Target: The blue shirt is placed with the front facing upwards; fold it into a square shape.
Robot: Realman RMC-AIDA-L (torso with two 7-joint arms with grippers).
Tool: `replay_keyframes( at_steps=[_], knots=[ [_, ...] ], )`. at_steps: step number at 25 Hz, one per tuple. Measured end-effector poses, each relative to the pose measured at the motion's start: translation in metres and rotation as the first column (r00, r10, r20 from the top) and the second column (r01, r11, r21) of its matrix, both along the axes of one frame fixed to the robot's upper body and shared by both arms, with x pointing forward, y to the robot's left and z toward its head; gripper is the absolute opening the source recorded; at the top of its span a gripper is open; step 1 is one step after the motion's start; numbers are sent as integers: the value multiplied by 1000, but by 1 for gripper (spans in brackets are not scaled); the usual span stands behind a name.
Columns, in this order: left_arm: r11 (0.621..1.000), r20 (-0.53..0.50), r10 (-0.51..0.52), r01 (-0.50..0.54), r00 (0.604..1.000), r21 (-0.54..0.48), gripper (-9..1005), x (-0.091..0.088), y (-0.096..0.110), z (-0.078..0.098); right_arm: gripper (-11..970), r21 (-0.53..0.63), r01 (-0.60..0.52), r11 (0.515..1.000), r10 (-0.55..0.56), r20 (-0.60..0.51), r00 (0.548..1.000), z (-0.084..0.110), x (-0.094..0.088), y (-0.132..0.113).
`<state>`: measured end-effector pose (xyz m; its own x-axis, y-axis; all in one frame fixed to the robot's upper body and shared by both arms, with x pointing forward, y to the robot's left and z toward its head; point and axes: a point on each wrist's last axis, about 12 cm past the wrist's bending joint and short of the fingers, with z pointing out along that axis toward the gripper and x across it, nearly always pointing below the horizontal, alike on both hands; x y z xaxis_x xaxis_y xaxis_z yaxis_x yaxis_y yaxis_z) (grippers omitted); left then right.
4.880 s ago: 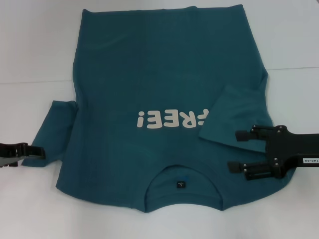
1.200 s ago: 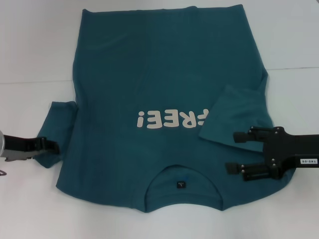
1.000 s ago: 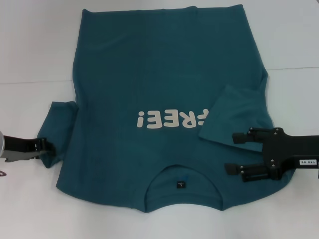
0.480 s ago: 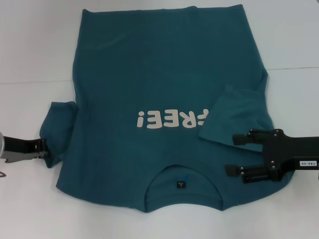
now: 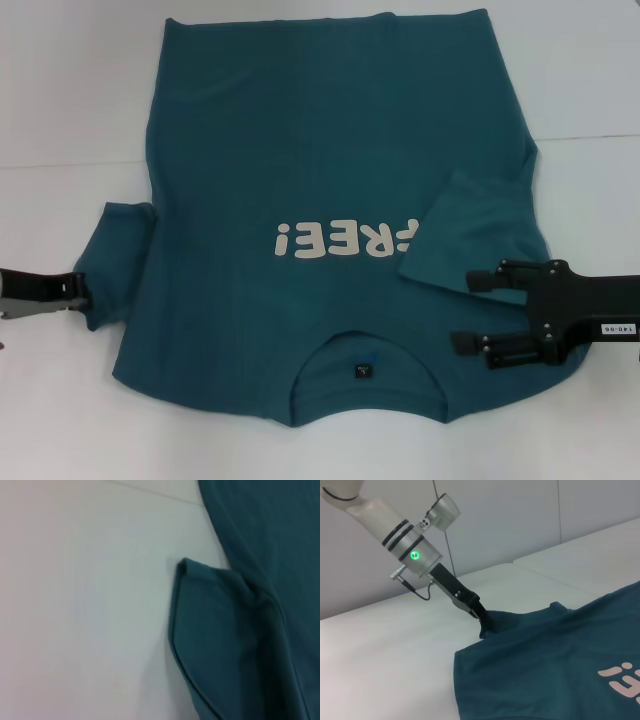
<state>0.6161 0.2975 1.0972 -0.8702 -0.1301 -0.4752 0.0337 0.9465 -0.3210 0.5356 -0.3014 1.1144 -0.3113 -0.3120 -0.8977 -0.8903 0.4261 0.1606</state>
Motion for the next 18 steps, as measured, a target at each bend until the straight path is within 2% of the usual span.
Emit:
replay_keyframes(
  at_steps=[18],
  knots=[
    [994, 102, 60, -69, 993, 85, 32, 9, 17, 3, 943, 7, 0, 1000, 0, -7, 1000, -2, 1, 2]
  ],
)
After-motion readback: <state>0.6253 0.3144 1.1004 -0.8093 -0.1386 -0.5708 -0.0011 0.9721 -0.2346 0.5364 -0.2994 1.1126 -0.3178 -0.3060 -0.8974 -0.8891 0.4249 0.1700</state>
